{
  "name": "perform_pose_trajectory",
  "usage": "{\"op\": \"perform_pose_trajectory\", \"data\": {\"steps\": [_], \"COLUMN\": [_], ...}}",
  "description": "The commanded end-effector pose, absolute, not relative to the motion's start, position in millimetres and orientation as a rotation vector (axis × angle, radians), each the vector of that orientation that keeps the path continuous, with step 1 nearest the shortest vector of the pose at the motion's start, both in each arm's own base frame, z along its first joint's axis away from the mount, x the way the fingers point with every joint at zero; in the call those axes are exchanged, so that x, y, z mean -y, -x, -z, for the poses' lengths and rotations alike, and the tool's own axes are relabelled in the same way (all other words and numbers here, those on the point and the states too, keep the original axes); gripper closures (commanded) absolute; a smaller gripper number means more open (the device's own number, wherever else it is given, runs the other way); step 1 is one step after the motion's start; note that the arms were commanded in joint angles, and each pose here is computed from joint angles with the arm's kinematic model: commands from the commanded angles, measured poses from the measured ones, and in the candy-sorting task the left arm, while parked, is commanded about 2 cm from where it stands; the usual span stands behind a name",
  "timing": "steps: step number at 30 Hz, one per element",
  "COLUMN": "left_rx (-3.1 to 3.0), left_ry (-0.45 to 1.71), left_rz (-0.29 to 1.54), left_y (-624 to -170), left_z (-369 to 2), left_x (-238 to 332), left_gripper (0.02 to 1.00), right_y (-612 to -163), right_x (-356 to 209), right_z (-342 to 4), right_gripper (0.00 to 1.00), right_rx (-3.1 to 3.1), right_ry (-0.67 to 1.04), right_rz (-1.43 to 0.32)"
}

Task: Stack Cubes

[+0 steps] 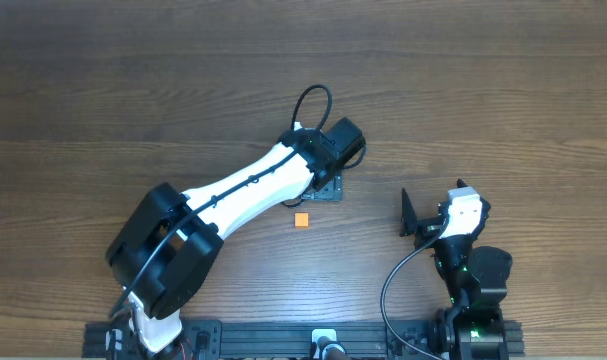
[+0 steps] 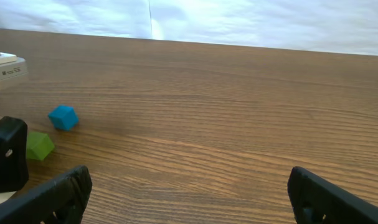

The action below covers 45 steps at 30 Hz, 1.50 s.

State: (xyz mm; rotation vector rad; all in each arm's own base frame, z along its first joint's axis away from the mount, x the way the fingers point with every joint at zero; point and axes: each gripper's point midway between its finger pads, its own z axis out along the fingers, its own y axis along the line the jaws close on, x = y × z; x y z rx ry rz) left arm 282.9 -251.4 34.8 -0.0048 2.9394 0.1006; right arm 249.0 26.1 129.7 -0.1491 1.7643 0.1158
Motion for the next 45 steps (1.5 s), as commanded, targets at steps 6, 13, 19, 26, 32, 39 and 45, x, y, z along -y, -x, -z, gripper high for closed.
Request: {"op": "perform_pose_trajectory", "data": {"steps": [6,13,19,26,32,39,45], "left_rx": [-2.951,-3.001,-3.002,-3.009,-3.011,-3.019,-3.026], "left_ry": [0.099,0.193,0.242,0.293,0.268,0.264,0.264], "left_rz": [0.040,-0.036,-0.001,-0.004,-0.006,-0.021,-0.029], "left_y": [-229,-211,-215,-220,-222,-218,-216], "left_z": [-60,-37,-28,-18,-18,-12,-8], "left_x": [289,270,268,256,255,250,248], "left_gripper": [0.023,0.051,0.093,0.150,0.209,0.310,0.478], "right_y": [-248,-248,-248,-248,-248,-248,-248], "right_x": [-28,-28,-28,-28,-28,-28,-28], "right_z": [-128,-128,-128,-128,-128,-128,-128], "right_gripper": [0.007,0.007,0.007,0.007,0.007,0.007,0.009], "right_rx": [-1.766,-1.766,-1.766,-1.766,-1.766,-1.766,-1.766], "right_ry": [0.154,0.154,0.154,0.154,0.154,0.154,0.154], "right_rz": [-0.124,-0.124,-0.124,-0.124,-0.124,-0.124,-0.124]}}
